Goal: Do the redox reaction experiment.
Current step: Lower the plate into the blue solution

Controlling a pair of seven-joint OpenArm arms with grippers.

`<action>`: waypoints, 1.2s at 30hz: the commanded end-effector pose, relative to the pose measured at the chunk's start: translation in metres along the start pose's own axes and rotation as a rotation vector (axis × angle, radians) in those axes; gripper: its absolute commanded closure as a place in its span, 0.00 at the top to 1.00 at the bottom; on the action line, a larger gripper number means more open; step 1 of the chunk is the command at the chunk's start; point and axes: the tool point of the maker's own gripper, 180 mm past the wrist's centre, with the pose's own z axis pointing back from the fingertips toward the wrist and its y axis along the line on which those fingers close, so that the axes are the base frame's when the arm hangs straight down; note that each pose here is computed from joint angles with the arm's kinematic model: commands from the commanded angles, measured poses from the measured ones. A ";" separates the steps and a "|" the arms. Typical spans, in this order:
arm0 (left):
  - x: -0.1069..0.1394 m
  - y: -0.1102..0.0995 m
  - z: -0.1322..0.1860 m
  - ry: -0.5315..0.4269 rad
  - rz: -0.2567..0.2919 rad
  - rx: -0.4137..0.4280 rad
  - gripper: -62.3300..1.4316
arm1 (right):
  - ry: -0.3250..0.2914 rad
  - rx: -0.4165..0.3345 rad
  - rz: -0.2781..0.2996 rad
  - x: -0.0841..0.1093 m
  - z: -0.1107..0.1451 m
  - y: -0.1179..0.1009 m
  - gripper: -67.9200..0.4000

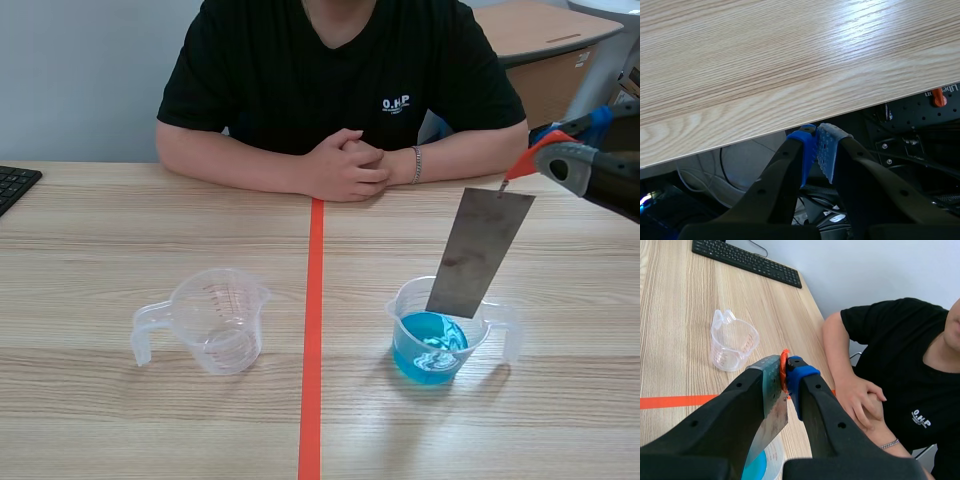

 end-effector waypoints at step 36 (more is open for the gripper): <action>-0.001 0.001 0.000 0.003 0.004 0.005 0.09 | -0.068 -0.042 0.012 -0.009 -0.001 -0.002 0.03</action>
